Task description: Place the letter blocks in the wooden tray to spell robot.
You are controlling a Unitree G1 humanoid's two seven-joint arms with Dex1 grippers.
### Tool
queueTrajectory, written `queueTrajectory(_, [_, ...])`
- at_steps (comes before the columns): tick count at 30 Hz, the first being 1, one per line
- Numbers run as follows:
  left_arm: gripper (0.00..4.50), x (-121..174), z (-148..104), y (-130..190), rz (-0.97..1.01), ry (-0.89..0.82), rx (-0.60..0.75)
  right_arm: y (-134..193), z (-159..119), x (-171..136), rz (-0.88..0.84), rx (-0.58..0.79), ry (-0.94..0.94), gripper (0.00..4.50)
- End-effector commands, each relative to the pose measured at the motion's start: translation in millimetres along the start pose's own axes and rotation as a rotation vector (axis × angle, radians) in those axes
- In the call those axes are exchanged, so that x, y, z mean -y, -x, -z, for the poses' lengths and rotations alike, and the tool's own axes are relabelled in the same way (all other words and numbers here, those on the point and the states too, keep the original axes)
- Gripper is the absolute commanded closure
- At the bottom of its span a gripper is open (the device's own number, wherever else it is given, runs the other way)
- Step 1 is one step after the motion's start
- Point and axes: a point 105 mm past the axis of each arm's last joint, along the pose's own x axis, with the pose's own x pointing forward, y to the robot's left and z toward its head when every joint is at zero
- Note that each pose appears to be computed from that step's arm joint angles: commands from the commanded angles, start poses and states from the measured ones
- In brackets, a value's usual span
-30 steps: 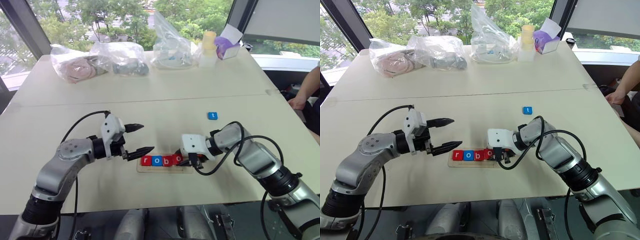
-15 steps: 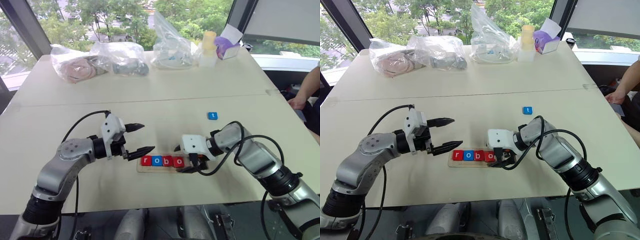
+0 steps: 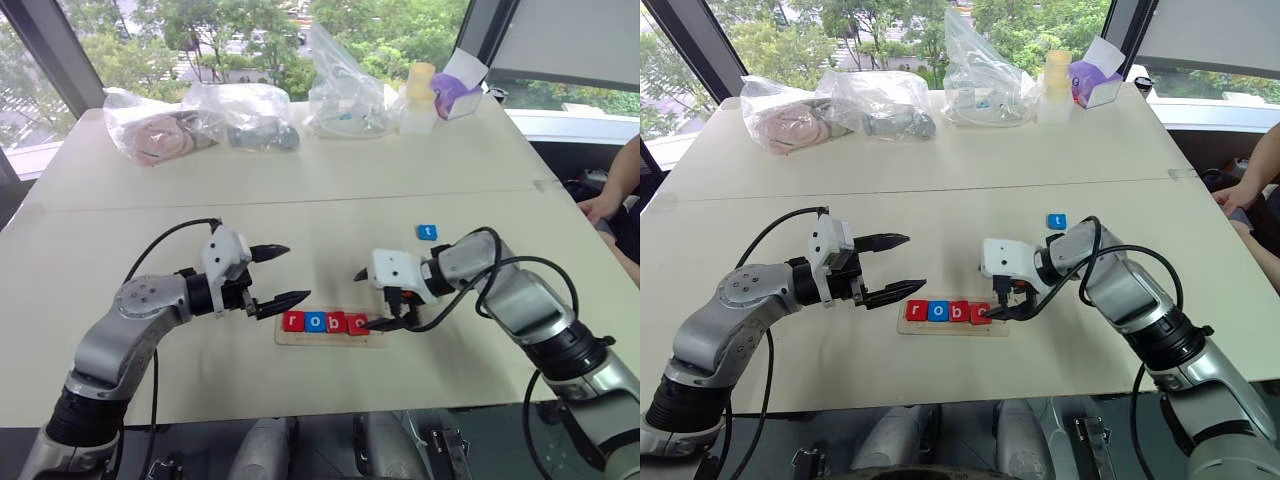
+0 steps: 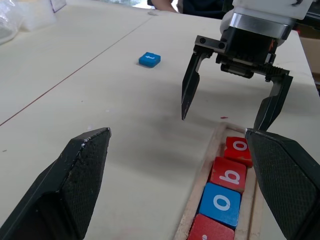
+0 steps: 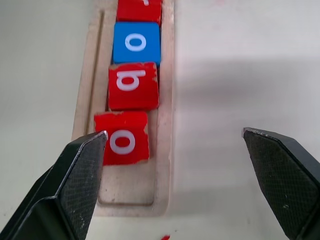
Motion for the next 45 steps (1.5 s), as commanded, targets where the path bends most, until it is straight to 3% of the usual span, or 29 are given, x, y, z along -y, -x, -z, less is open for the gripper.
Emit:
queueTrajectory(1, [0.0, 1, -8, -1, 0.008, -0.024, 0.022, 5, -5, -1, 0.002, 0.026, 0.006, 0.04])
queueTrajectory(9, [0.0, 1, -9, -1, 0.006, -0.025, 0.023, -1, -1, -9, -0.027, 0.024, 0.0, 0.04])
queueTrajectory(32, [0.0, 1, -10, -1, -0.007, -0.025, 0.027, -14, -7, 9, 0.033, 0.056, 0.011, 0.04])
queueTrajectory(40, [0.0, 1, -10, -1, -0.006, -0.024, 0.03, 1, -15, 0, -0.009, 0.087, -0.012, 0.04])
queueTrajectory(45, [0.0, 1, -9, -2, -0.003, -0.022, 0.031, 16, -11, 6, 0.054, 0.08, -0.04, 0.04])
